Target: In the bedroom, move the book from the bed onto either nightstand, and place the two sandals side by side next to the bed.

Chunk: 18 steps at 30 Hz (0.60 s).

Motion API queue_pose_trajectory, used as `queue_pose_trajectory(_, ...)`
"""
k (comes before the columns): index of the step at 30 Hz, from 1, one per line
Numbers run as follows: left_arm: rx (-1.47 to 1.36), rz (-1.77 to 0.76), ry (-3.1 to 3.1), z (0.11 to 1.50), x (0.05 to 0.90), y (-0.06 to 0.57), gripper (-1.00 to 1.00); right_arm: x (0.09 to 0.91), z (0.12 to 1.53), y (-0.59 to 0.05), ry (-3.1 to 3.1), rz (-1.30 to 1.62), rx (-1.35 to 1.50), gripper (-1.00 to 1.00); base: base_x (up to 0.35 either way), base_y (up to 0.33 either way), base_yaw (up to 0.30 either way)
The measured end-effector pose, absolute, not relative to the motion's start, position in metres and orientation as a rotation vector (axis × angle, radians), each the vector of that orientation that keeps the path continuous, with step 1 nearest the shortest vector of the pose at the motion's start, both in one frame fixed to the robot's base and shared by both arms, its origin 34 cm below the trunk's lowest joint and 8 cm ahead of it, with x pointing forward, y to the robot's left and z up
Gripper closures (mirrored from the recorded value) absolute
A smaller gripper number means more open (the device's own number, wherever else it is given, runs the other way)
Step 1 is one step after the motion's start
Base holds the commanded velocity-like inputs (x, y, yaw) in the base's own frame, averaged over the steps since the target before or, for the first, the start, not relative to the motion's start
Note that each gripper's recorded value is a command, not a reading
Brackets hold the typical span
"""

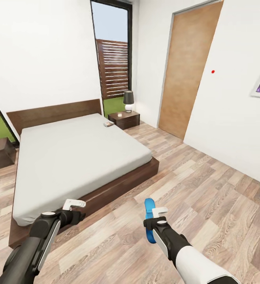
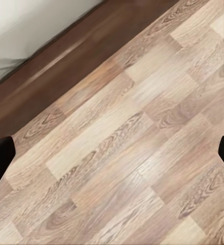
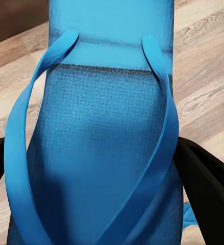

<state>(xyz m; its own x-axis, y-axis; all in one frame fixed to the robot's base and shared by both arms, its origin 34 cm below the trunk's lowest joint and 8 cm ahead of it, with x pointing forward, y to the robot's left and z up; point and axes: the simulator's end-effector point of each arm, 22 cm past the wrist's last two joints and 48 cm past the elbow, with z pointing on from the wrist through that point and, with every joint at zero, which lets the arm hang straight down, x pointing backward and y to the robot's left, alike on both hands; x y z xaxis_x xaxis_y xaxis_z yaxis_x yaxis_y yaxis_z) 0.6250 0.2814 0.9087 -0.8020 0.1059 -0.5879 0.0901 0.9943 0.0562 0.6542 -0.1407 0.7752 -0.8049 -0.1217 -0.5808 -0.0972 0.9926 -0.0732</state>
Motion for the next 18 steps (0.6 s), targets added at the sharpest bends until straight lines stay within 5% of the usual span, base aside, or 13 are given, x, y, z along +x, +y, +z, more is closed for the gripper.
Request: queue_pose_trajectory(18,0.137,0.035,2.503,0.9091,0.6257,0.2818,-1.00,0.6541,0.7750,-0.1411,2.513,-0.053,-0.152,1.00,0.000,0.000,-0.273)
